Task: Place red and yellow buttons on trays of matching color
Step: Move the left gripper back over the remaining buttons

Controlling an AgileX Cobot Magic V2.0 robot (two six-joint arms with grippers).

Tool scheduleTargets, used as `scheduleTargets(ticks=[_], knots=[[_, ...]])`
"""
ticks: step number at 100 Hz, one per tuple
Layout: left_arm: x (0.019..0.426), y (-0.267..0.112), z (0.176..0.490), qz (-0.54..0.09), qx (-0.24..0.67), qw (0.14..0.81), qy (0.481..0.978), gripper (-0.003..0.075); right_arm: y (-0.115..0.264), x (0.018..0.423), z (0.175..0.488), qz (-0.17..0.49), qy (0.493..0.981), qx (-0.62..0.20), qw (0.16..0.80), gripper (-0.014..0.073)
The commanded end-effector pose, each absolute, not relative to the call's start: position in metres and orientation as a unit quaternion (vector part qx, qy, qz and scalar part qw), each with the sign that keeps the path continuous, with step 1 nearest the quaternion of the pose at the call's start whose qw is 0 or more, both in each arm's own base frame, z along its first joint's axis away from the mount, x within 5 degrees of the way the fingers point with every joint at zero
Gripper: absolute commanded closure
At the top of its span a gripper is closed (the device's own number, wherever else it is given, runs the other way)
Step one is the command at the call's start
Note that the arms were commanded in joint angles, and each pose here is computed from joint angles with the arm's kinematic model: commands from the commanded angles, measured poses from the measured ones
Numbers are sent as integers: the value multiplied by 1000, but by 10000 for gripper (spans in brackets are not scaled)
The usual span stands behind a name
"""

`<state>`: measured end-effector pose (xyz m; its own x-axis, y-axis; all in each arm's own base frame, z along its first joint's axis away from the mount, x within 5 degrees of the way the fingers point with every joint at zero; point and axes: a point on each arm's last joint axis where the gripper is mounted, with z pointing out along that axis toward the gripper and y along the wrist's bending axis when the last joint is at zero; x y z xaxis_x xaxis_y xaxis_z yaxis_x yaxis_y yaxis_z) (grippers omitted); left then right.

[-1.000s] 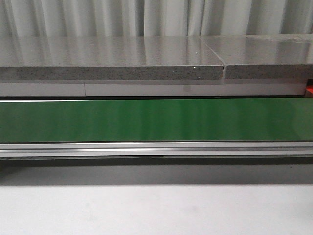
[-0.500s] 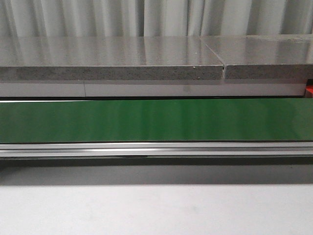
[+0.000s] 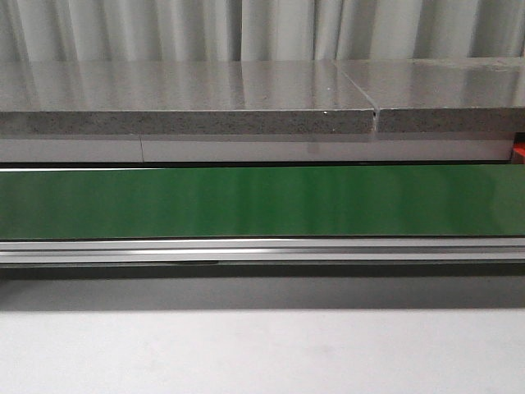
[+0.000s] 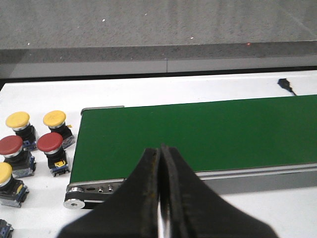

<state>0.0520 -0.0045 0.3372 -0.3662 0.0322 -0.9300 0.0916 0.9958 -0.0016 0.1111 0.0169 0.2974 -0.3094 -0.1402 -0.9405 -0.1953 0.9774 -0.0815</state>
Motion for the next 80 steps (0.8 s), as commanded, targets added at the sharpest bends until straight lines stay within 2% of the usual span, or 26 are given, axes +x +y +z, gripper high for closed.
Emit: scheduleTargets(ticks=[1,11,21,39,46,61,66,72,80], knots=[[78,-7,351,-42,13,579,814,741,16,113,311,21,784,-98,613,660],[112,-12,345,-74,-24,523,849,741,16,113,311,21,784,-98,613,660],[140,-15,340,-74,-34,483,872,741,16,113,311,21,784,-98,613,660],[184,-19,339,-68,-37,462,884,722,16,113,311,21,784,-98,613,660],[203,-16,338,-63,-48,455,887,647,16,113,311,21,784,-98,613,660],[236,-3,334,-51,-84,432,896,347,16,113,311,21,784,-98,613,660],[245,3,334,-46,-97,429,897,274,16,113,311,21,784,-98,613,660],[253,12,331,-43,-116,419,899,236,16,113,311,21,784,-98,613,660],[264,23,328,-44,-145,400,904,245,16,113,311,21,784,-98,613,660]])
